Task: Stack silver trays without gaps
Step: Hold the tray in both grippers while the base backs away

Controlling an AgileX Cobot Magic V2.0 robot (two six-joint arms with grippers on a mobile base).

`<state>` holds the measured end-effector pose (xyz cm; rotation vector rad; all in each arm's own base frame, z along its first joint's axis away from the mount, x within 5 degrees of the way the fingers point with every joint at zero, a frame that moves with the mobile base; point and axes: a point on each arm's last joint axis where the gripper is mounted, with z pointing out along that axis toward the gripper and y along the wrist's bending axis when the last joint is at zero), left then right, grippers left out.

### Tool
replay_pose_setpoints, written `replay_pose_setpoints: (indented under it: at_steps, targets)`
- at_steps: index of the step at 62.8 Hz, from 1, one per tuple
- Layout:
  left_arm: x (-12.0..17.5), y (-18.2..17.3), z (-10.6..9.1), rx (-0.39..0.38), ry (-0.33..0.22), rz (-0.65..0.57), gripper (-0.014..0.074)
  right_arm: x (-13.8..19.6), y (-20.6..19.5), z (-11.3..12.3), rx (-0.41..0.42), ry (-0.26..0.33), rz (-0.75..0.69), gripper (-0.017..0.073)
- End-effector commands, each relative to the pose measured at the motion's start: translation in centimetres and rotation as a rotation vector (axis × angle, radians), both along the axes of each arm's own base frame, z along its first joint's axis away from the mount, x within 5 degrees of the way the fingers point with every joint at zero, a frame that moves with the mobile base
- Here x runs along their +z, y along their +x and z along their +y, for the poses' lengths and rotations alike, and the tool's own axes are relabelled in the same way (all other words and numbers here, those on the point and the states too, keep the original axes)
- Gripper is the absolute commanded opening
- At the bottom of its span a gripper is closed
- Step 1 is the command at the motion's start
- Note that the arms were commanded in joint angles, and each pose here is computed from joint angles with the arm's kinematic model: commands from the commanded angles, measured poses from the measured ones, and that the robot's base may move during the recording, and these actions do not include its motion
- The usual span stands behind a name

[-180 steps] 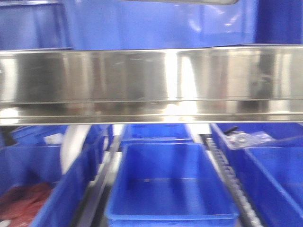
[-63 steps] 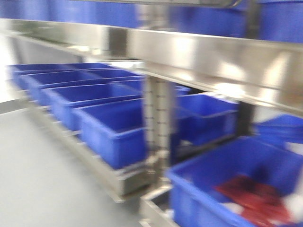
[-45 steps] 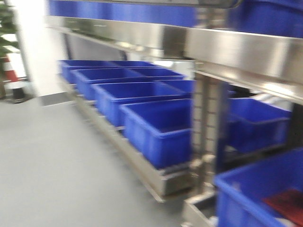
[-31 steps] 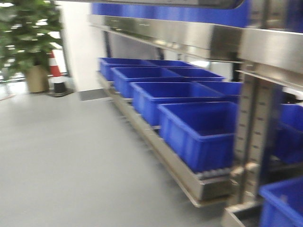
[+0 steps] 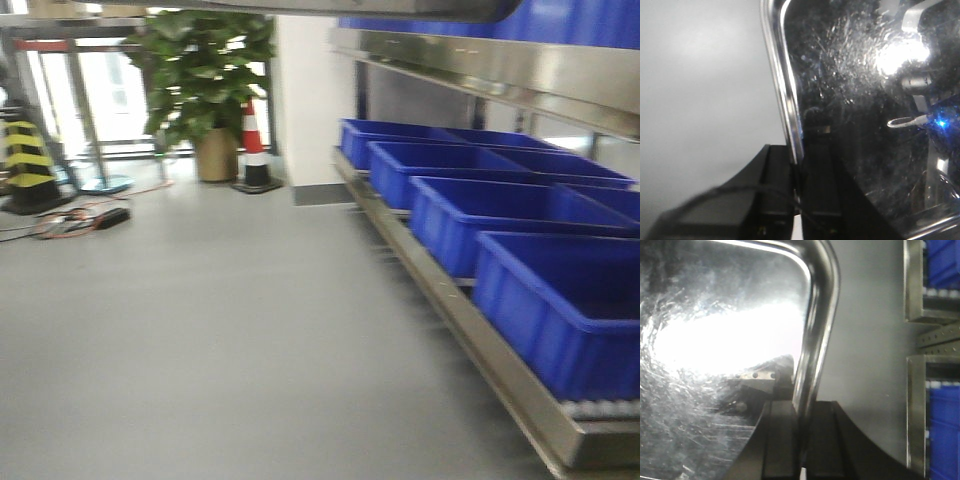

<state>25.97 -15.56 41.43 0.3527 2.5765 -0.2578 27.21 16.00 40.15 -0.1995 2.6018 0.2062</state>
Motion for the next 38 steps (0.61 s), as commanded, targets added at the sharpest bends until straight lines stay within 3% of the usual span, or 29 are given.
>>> replay_pose_setpoints:
  at_steps: [1,38]
  targets:
    - [1.92,-1.48,0.61,-0.027,-0.018,-0.026,-0.0041,2.15,-0.61,-0.92,0.014,-0.005,-0.11,0.0061]
    - [1.92,-1.68,0.28,-0.04,-0.053,-0.005,-0.0041,2.15,-0.61,-0.92,0.014,-0.005,-0.11,0.0061]
